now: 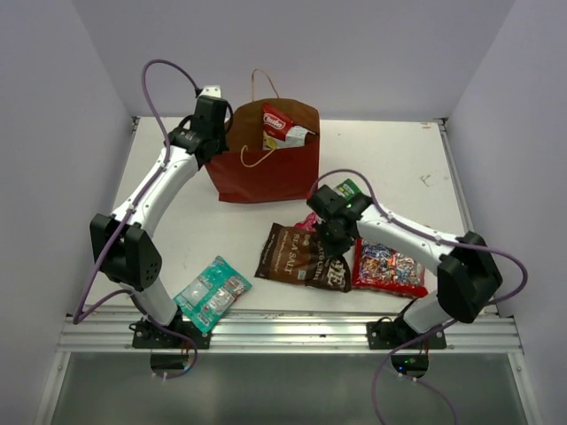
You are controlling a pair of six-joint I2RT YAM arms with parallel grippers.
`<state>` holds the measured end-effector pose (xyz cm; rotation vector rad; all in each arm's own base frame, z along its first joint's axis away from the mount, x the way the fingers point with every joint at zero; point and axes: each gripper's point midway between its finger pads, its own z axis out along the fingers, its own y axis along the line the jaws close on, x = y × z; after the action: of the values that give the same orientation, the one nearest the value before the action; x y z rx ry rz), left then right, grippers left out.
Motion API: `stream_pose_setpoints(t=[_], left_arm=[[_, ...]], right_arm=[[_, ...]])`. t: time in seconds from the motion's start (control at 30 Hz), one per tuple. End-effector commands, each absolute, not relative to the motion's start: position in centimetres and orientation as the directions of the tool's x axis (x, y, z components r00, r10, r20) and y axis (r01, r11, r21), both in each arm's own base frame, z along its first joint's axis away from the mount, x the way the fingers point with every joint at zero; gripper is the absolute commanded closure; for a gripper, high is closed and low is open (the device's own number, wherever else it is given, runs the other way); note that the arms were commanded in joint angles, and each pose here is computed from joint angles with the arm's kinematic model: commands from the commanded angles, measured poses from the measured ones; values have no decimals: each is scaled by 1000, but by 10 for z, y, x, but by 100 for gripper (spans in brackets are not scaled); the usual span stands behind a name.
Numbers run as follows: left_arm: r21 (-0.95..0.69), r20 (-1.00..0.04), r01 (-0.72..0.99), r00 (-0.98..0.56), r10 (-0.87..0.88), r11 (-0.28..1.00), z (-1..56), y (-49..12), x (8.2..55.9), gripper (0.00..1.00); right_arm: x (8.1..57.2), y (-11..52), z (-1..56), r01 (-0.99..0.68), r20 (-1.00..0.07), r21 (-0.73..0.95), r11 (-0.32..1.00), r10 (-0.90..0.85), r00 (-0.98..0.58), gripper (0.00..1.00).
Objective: Place the snacks into the paper bag
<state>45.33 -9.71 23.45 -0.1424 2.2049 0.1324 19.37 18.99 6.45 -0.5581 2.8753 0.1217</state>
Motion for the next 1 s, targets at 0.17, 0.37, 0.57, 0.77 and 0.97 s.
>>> stream_pose_setpoints(t=[0.17, 0.37, 0.57, 0.77, 0.97], left_arm=[[31, -824, -157, -563, -63, 987, 252, -97, 461, 100], [25, -828, -157, -556, -67, 987, 254, -98, 462, 100], [16, -832, -158, -550, -74, 987, 256, -99, 463, 100], [8, -838, -160, -540, -81, 987, 259, -101, 467, 100], [14, -838, -166, -540, -79, 986, 259, -99, 467, 100]], right_arm=[[283, 151, 315, -189, -658, -257, 948, -315, -684, 100], [332, 128, 427, 27, -807, -424, 905, -364, -465, 100], [370, 144, 482, 116, -897, -412, 904, -381, -225, 100], [415, 198, 482, 31, -906, -415, 909, -410, -100, 100], [436, 228, 501, -18, -935, -356, 934, -356, 3, 100]])
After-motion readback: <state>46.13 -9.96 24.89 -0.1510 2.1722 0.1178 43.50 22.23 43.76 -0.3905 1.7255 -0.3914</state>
